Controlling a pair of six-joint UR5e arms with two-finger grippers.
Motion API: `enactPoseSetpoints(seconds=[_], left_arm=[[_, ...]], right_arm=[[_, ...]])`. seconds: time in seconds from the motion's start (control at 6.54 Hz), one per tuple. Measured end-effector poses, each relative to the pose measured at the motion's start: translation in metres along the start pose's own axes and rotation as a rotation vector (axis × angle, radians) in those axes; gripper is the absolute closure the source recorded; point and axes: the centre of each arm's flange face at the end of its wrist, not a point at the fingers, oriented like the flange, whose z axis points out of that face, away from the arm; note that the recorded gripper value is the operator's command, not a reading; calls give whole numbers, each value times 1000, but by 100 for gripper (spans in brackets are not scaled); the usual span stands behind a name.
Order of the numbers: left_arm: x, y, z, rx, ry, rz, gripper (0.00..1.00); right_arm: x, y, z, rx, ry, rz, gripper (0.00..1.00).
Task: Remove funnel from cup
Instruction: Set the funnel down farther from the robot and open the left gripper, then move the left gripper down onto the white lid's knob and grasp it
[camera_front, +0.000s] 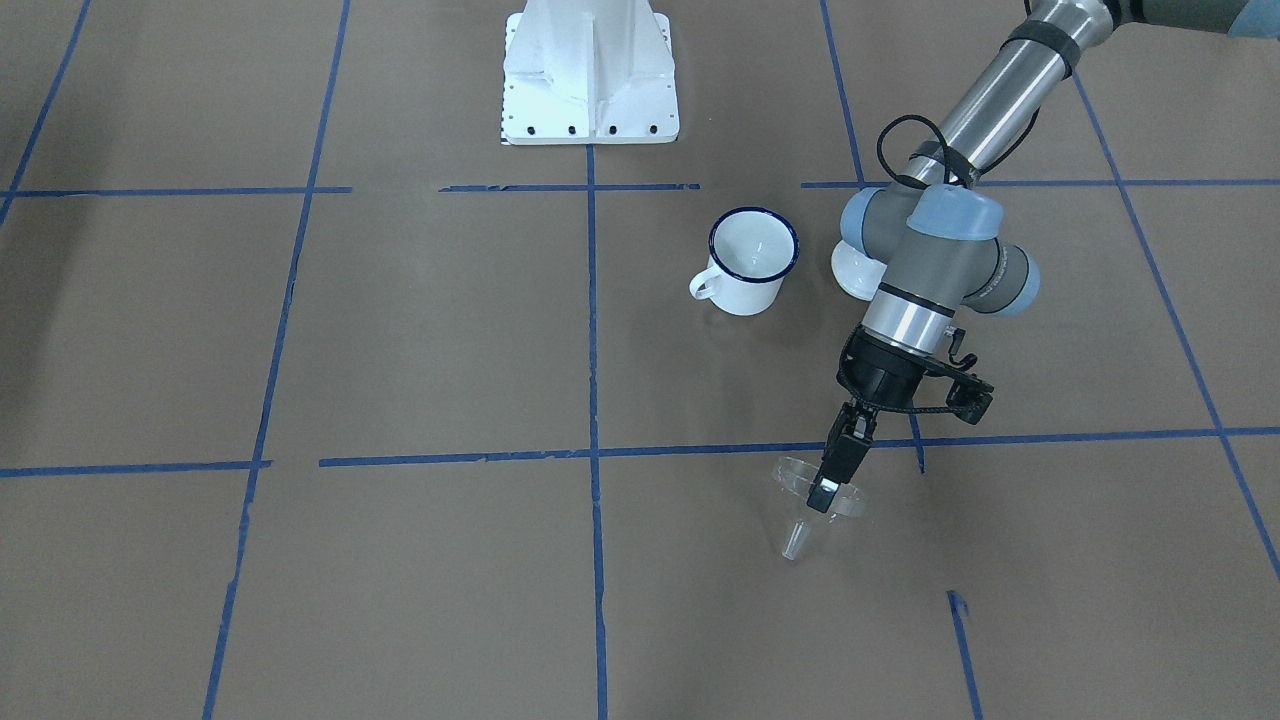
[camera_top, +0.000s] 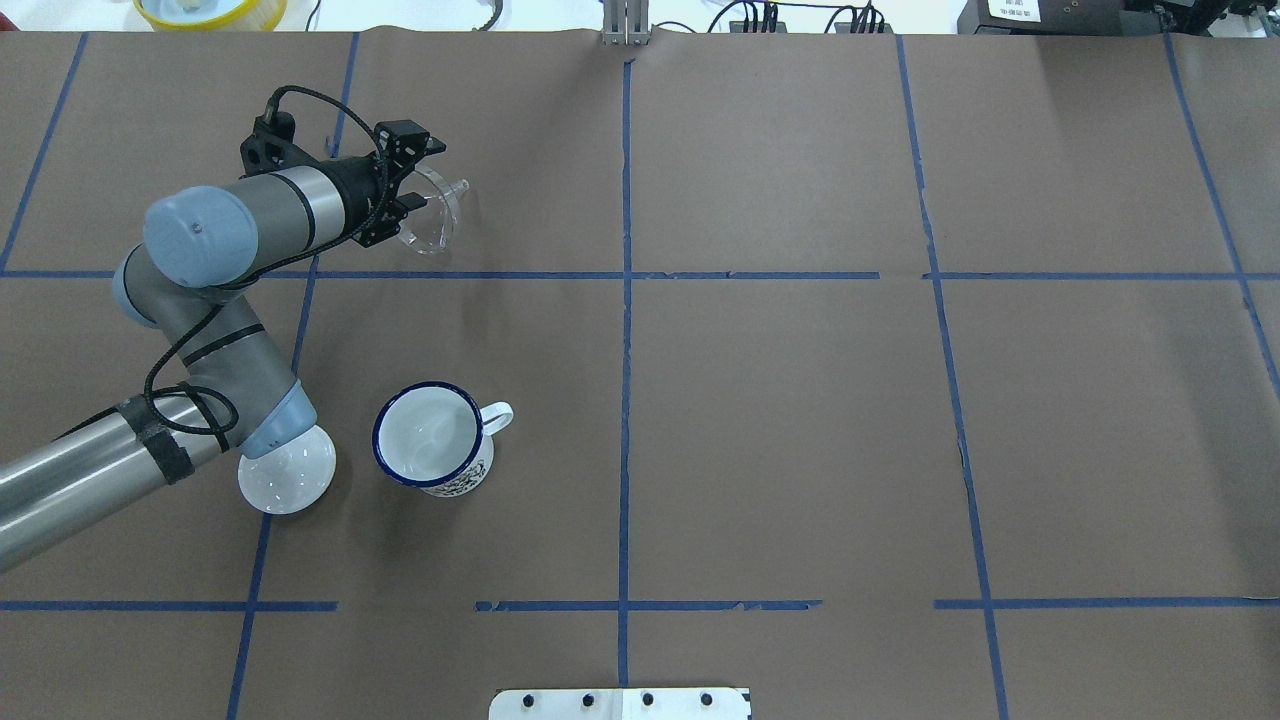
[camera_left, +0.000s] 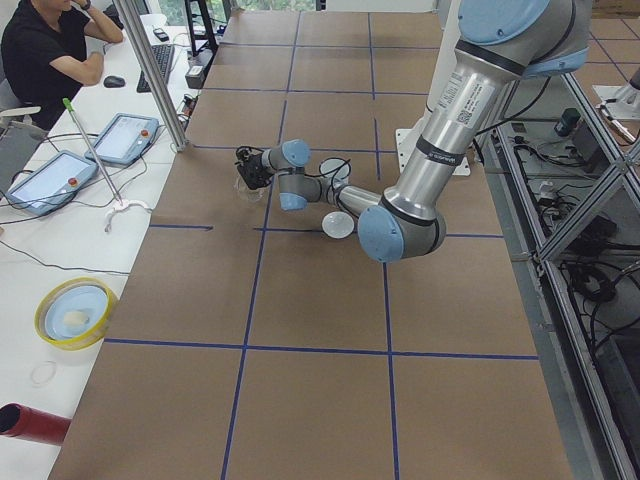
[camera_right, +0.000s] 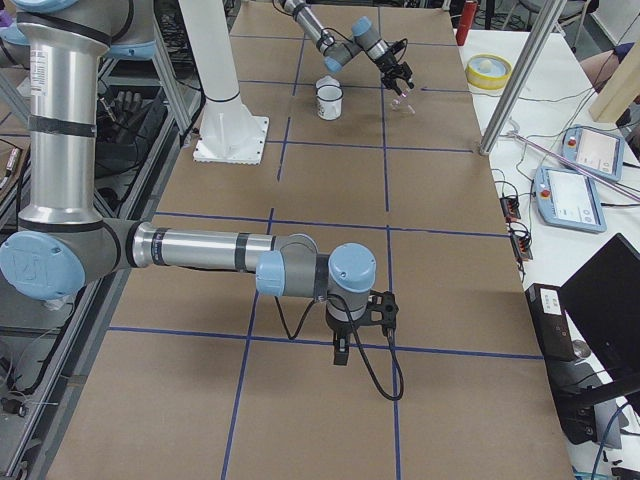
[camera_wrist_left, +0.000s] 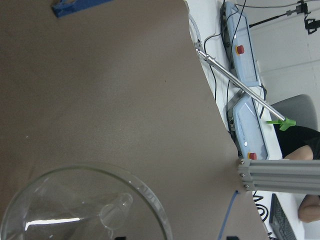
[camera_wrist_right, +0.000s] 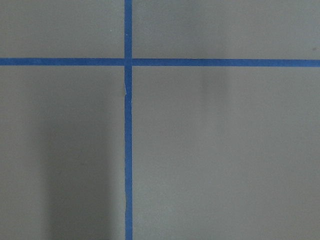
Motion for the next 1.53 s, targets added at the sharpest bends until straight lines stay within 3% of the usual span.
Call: enactPoseSetpoints(seconds=[0.46, 0.76, 0.92, 1.22, 1.53], left_arm=[[17, 1, -63, -123, -365, 228, 0], [4, -9, -118, -131, -561, 309, 0], [-17, -17, -148, -121, -627, 303, 0], [-70, -20, -197, -108, -685, 230, 2], [-114, 10, -190, -130, -700, 133, 2]], right_arm=[[0, 0, 0, 0, 0, 0, 0], [0, 0, 0, 0, 0, 0, 0], [0, 0, 0, 0, 0, 0, 0], [0, 0, 0, -1, 0, 1, 0], [0, 0, 0, -1, 0, 1, 0]])
